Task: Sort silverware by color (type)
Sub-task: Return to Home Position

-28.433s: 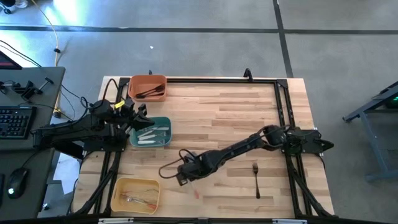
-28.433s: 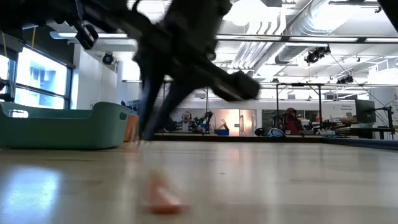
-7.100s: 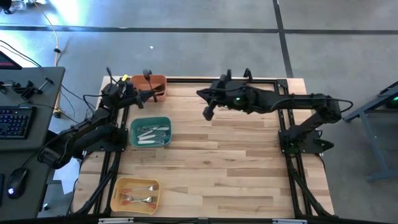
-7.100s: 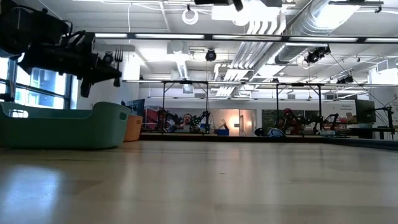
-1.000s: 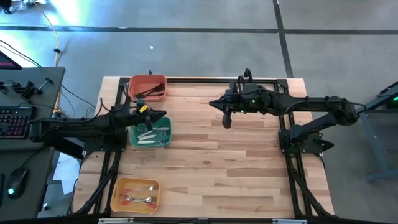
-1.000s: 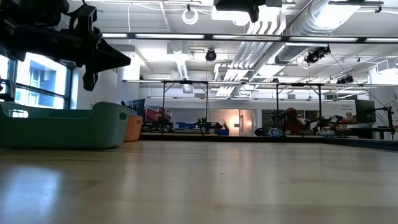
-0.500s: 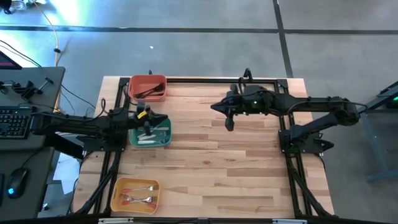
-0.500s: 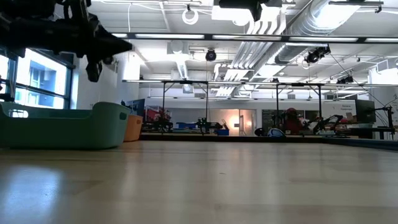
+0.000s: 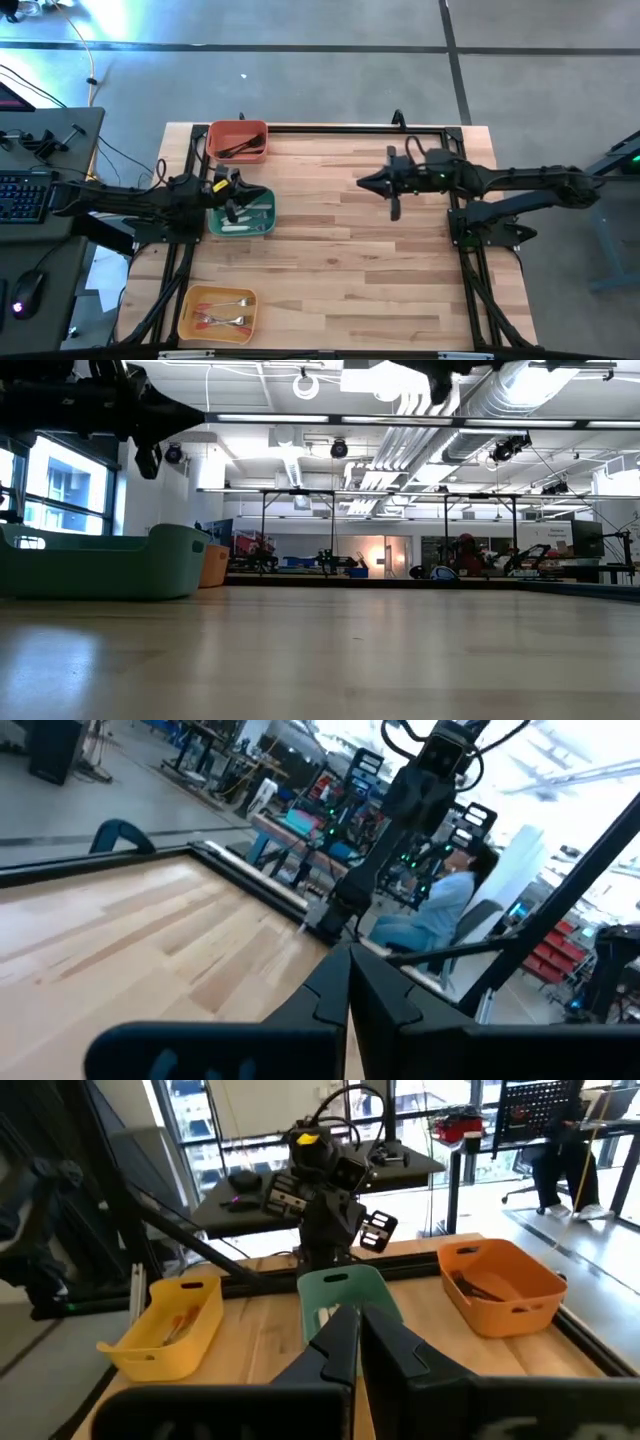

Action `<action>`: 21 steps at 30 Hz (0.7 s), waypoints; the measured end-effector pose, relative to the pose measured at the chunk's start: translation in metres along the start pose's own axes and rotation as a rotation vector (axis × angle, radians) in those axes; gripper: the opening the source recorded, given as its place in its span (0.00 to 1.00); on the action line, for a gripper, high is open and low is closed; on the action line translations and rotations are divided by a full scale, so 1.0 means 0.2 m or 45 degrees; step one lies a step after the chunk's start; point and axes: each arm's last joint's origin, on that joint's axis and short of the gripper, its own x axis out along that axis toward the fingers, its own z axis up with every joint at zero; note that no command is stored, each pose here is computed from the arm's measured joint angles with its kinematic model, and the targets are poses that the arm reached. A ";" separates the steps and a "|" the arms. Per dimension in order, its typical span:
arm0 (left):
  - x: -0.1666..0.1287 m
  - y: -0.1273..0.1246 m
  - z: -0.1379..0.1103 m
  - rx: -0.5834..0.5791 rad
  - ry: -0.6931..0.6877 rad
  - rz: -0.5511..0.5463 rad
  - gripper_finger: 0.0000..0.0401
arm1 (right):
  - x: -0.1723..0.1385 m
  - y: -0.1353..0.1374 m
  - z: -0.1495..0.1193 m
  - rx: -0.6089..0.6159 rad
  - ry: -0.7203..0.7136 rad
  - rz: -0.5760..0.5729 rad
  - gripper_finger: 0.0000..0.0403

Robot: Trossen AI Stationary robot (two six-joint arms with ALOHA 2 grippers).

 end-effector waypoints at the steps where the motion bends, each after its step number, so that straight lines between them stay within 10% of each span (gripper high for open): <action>1: 0.00 0.00 0.00 0.009 0.010 0.007 0.00 | -0.02 0.00 -0.02 0.014 -0.012 0.001 0.00; 21: -0.03 -0.01 0.02 -0.092 -0.009 -0.021 0.00 | -0.40 0.00 -0.37 -0.006 -0.123 0.000 0.00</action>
